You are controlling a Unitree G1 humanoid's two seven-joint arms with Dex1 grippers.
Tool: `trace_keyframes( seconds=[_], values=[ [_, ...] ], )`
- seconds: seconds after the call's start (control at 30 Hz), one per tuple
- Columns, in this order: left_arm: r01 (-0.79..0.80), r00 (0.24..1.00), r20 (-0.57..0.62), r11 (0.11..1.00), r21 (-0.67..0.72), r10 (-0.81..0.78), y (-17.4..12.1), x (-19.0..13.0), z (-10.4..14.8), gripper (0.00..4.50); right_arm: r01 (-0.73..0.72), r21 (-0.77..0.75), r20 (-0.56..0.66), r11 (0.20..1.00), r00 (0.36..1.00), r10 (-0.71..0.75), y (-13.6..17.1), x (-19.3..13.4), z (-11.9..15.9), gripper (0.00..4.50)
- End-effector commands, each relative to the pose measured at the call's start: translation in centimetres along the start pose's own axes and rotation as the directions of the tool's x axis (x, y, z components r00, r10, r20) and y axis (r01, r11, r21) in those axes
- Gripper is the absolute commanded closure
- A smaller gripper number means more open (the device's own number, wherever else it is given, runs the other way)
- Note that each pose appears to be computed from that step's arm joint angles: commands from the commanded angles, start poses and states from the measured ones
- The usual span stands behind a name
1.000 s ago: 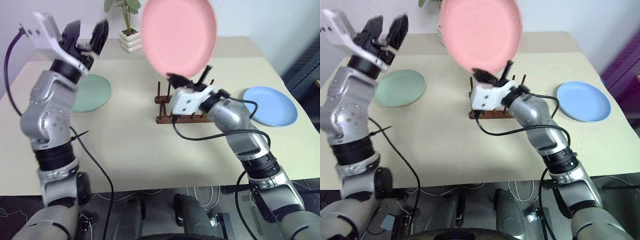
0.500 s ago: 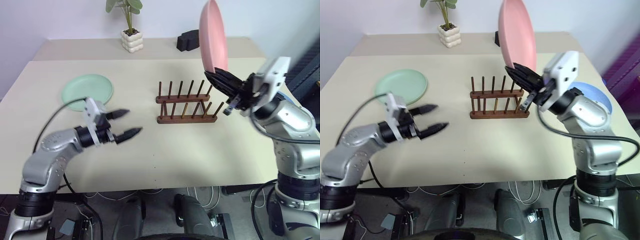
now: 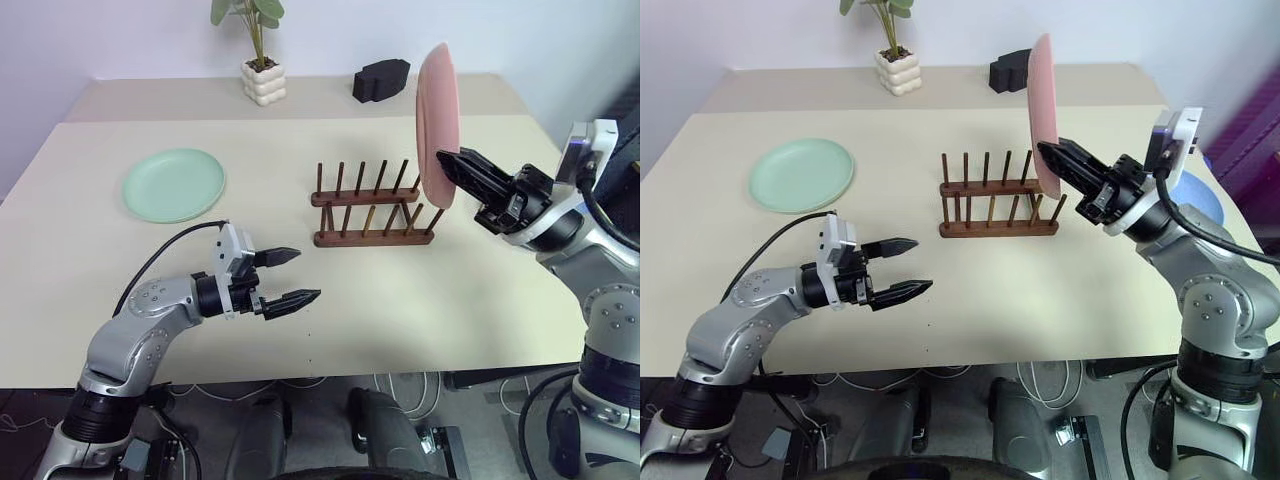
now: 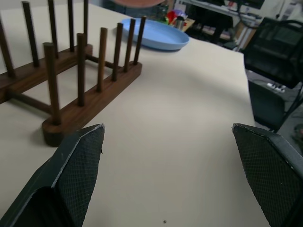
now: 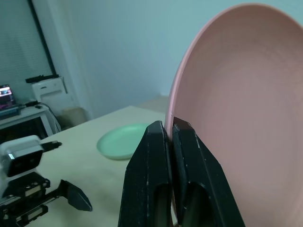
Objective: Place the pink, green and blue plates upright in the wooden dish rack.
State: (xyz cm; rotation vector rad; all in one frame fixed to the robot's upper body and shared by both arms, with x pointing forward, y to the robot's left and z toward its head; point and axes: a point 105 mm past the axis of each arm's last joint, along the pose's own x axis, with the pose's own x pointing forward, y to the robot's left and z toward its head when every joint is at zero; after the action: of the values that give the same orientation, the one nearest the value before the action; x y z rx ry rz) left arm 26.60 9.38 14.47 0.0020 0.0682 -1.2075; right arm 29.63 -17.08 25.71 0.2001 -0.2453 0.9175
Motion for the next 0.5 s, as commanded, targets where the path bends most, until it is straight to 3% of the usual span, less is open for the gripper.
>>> trace_keyframes(
  seconds=[0.03,0.5],
  values=[
    [0.027,0.999,0.021,0.999,0.034,-0.027,-0.6,0.5,0.9,0.06,-0.038,0.008,0.037,0.999,0.999,0.038,-0.2,-0.3,1.2,4.50],
    [0.012,1.000,0.013,1.000,0.028,-0.013,-0.3,0.1,-0.2,0.06,-0.076,0.113,0.036,0.991,0.997,0.073,-1.9,-0.3,1.4,4.50]
  ],
)
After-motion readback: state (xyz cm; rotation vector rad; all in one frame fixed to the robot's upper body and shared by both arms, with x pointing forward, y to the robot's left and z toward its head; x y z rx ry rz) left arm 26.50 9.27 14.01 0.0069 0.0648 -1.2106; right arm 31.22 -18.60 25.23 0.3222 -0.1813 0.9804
